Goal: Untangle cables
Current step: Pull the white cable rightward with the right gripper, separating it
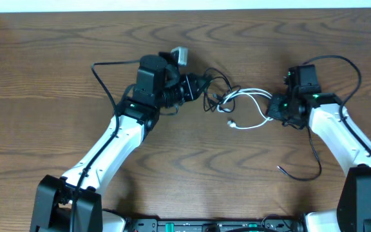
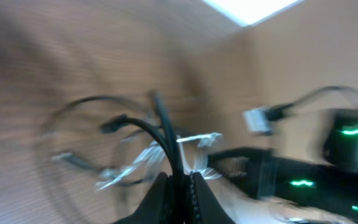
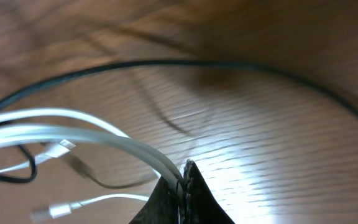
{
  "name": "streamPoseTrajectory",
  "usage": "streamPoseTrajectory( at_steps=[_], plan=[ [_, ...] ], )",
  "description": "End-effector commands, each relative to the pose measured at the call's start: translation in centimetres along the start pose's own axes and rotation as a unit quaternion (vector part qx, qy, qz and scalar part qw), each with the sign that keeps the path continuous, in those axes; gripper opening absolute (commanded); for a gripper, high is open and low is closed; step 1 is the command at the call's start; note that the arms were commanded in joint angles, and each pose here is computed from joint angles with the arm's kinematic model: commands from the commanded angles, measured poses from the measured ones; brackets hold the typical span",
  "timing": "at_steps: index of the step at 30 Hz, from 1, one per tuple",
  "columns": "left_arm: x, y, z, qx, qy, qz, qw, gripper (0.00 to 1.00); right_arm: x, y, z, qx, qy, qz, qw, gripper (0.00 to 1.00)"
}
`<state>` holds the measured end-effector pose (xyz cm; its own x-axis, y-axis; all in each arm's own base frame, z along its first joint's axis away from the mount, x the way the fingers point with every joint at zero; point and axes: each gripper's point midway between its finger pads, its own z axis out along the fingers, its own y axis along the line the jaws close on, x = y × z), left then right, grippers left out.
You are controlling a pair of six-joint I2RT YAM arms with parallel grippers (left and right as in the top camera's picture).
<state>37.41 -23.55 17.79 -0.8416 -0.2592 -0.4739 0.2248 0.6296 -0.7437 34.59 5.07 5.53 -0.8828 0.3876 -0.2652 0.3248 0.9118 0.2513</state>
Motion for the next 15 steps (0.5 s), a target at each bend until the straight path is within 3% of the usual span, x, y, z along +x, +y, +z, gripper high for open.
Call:
streamPoseTrajectory(
  at_steps=[1, 8, 15],
  plan=[
    [-1.3, 3.4, -0.7, -0.097, -0.038, 0.074, 0.992, 0.08, -0.8, -2.1, -0.2, 0.038, -0.017, 0.05, 0.998, 0.01],
    [-1.8, 7.1, -2.0, -0.189, -0.051, 0.08, 0.977, 0.08, -1.8, -2.9, -2.3, 0.038, -0.036, 0.071, 0.996, 0.01],
    [-3.4, 11.8, -5.0, -0.285, -0.074, 0.069, 0.953, 0.08, -4.1, -4.6, -9.0, 0.087, -0.103, 0.082, 0.987, 0.01]
  ],
)
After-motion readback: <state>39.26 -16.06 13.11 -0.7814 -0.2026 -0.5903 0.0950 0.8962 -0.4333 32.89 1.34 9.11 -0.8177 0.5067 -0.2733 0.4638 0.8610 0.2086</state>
